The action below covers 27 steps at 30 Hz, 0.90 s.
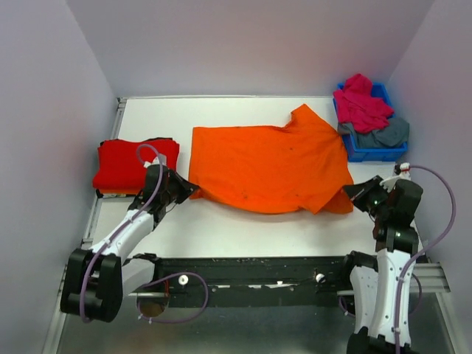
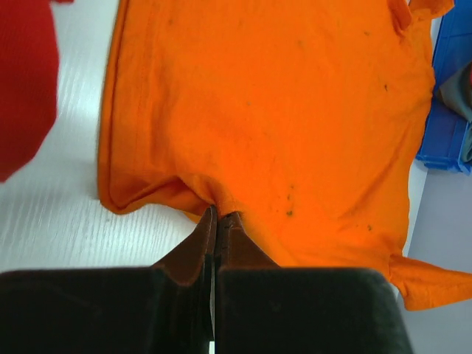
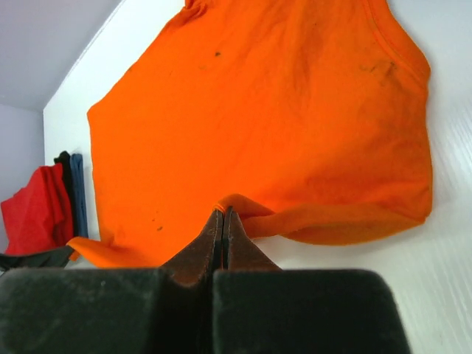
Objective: Fold and stack the t-shirts
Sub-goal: Flatten out the tshirt, then fold the flattened tshirt in 1/3 of the way
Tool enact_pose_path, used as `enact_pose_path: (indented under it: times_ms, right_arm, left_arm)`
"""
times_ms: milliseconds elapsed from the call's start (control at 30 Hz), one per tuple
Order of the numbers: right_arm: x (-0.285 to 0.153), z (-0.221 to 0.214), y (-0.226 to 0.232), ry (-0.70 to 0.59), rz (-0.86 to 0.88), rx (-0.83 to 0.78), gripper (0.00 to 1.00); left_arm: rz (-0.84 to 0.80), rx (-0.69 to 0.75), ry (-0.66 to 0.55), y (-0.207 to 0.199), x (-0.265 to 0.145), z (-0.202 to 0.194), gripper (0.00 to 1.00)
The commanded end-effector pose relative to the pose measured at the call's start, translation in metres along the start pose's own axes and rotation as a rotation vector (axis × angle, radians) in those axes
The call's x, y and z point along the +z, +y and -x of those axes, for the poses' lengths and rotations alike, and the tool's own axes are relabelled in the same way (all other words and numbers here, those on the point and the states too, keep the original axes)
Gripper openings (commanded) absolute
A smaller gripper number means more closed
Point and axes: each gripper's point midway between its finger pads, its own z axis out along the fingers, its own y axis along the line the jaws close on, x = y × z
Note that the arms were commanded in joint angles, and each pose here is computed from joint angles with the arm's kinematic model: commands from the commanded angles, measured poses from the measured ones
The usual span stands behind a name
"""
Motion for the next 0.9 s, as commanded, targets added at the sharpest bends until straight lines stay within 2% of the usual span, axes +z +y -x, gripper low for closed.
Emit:
enact_pose_path:
  times_ms: [0, 133, 300, 467, 667, 867]
  right_arm:
    - [-0.013, -0.021, -0.016, -0.004, -0.054, 0.02, 0.01]
    - [-0.011, -0.012, -0.024, -0.019, -0.109, 0.002, 0.01]
    - [0.024, -0.011, -0.024, 0.091, -0.068, 0.037, 0.01]
    - [0.062, 0.009, -0.024, 0.13, -0.055, 0.1, 0.01]
    - [0.1, 0.041, -0.02, 0.17, -0.06, 0.102, 0.01]
    - [0.137, 0.043, -0.016, 0.239, -0.104, 0.07, 0.01]
  left_arm:
    - [0.019, 0.026, -0.033, 0.015, -0.014, -0.008, 0.0]
    - [0.015, 0.036, -0.054, 0.016, -0.02, -0.008, 0.0]
    - [0.052, 0.055, -0.056, 0.008, -0.014, 0.006, 0.0]
    - [0.025, 0.011, -0.058, -0.011, 0.006, 0.022, 0.0]
    - [0.017, -0.039, -0.048, -0.023, 0.04, 0.037, 0.0]
    - [0.046, -0.042, -0.044, -0.021, 0.057, 0.044, 0.0]
